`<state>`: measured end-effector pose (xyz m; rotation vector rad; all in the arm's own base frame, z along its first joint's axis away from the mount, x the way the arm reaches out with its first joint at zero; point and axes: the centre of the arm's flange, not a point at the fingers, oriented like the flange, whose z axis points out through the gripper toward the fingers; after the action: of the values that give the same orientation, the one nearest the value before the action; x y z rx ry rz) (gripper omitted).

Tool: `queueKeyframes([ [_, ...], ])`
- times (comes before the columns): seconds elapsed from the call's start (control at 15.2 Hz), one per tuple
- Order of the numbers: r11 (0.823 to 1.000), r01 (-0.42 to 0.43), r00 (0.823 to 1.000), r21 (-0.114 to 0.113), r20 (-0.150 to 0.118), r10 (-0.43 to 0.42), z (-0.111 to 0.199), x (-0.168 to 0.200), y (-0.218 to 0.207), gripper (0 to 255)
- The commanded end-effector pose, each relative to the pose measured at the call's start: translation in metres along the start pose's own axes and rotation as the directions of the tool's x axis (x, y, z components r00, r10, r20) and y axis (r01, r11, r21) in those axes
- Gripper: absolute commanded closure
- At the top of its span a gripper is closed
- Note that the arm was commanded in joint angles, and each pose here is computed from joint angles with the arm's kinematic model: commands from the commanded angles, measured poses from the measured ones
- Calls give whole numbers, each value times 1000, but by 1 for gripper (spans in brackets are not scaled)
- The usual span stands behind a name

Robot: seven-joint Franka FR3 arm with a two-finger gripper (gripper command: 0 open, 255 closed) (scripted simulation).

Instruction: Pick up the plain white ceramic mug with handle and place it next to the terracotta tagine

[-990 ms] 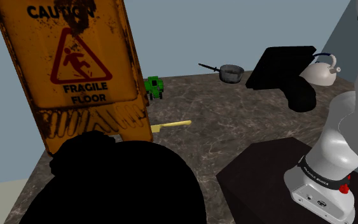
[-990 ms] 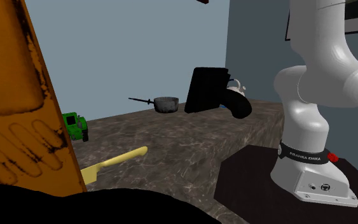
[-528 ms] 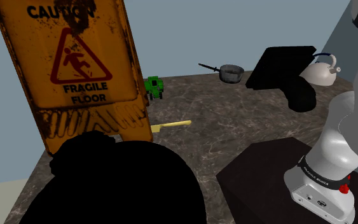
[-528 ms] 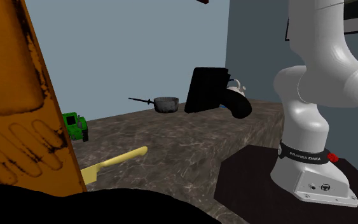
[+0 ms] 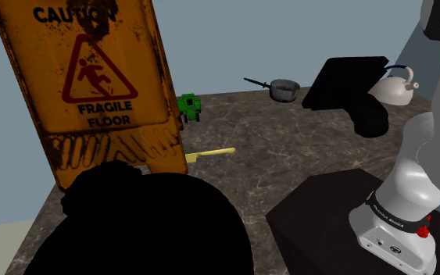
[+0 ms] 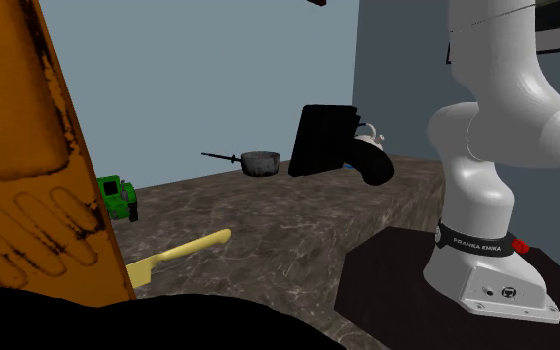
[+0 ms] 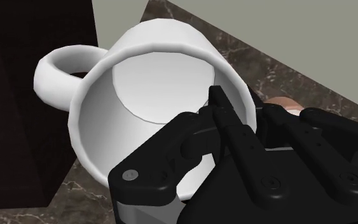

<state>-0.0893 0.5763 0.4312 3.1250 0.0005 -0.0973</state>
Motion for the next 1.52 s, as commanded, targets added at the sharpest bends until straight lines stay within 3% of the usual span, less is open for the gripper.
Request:
queueKeyframes([
  [0.0,1000,0,1000,0,0,0,12,0,-1,255],
  [0.79,1000,0,1000,0,0,0,74,4,-2,255],
  [1.25,1000,0,1000,0,0,0,74,4,-2,255],
  [1.32,1000,0,1000,0,0,0,74,4,-2,0],
  [1.45,1000,0,1000,0,0,0,74,4,-2,0],
])
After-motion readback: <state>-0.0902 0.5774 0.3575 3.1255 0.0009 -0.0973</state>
